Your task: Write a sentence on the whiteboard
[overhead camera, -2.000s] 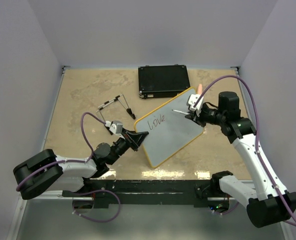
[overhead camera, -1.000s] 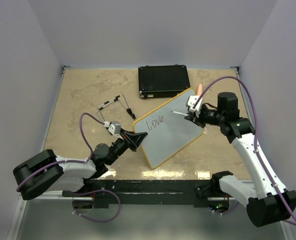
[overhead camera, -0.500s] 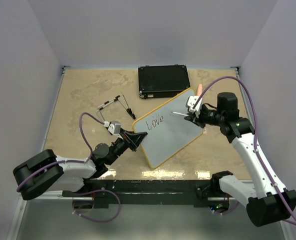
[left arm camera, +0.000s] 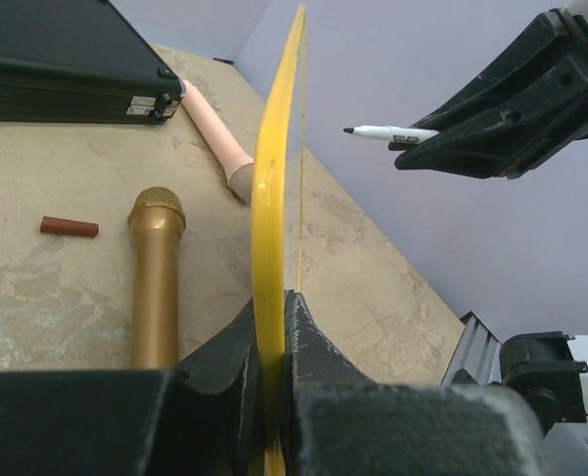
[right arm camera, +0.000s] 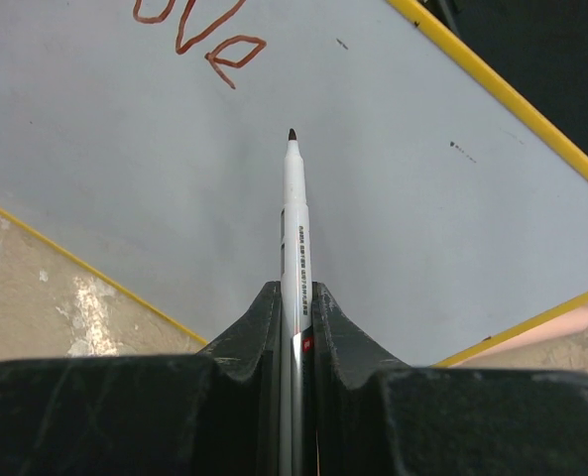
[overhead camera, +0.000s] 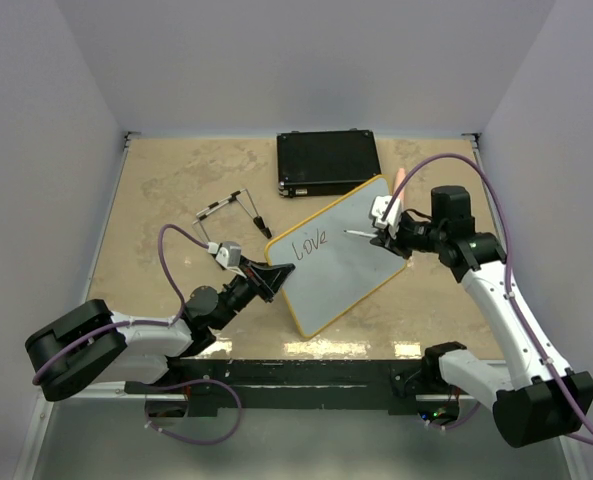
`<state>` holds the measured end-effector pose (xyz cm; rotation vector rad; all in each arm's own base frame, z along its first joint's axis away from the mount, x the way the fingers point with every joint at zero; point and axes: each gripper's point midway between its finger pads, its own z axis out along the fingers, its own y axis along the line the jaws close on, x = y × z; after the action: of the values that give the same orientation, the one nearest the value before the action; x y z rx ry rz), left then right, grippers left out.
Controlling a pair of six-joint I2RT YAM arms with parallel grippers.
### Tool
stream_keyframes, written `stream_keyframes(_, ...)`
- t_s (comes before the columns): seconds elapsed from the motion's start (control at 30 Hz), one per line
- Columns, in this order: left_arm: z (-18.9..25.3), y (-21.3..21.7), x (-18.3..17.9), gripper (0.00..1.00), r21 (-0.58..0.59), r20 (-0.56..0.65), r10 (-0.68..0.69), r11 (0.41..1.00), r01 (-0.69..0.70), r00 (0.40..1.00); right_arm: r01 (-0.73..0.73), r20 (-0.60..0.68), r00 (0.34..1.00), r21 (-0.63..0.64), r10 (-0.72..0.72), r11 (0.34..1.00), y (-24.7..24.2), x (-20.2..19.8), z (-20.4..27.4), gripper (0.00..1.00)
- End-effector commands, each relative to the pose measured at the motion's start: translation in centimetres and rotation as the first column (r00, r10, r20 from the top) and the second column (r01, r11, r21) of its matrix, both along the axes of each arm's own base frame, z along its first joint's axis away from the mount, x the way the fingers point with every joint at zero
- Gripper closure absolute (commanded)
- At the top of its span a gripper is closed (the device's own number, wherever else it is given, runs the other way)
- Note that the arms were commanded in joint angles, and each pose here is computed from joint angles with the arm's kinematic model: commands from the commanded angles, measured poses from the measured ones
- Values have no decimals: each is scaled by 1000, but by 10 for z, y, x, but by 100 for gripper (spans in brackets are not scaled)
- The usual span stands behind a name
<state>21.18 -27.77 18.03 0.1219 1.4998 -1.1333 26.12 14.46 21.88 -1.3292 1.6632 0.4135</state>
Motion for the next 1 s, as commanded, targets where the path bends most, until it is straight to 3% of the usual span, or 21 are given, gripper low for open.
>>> stream_keyframes(0.0, -25, 3, -4, 100, 94, -15, -14, 996, 15, 1000, -22, 41, 999, -14, 23, 1000, -1, 2, 12, 100)
stream_keyframes(0.4, -27, 1, -4, 100, 95, -22, -20, 995, 22, 1000, 17, 60, 998, -25, -15, 1000, -5, 11, 15, 100)
stream_keyframes(0.97, -27, -6, -5, 100, 106, -15, -50, 993, 51, 999, -31, 18, 999, 69, 30, 997, 9, 19, 19, 100)
